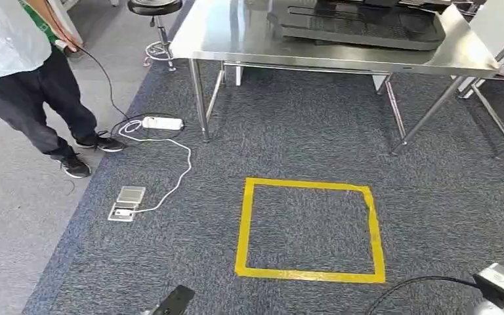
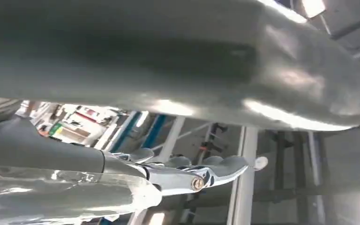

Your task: Take the parts from the cabinet and place them on the table.

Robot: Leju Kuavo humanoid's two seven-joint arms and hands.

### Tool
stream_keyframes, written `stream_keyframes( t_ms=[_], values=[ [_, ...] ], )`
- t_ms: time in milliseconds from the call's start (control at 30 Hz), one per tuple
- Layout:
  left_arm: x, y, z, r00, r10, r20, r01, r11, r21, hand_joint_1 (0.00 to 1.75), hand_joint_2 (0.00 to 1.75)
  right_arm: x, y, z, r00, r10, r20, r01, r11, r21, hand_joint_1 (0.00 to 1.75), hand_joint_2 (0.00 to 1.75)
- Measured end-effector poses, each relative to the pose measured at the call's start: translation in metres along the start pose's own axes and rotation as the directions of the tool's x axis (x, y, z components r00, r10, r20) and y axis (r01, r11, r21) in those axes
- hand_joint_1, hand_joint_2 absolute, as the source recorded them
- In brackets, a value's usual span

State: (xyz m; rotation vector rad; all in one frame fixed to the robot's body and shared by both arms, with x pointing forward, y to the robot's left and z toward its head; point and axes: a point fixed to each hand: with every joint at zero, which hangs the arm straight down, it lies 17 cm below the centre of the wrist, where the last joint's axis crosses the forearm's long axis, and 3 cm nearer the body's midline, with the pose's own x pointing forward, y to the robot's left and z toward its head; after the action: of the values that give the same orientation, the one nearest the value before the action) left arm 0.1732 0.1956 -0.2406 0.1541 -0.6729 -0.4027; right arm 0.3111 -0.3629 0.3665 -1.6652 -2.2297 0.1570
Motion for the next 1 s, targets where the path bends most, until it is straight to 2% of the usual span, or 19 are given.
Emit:
stream_keyframes(
  t_ms=[1000],
  values=[
    [-0.0031,-0.0007,0.0012,1.0,0.0,-0.006,0.0,1.0,0.001,0.0,0.0,0.005,0.0031,0.0001,1.0,-0.013,0.015,0.013,1.0,0.008,0.0,0.0]
  ],
)
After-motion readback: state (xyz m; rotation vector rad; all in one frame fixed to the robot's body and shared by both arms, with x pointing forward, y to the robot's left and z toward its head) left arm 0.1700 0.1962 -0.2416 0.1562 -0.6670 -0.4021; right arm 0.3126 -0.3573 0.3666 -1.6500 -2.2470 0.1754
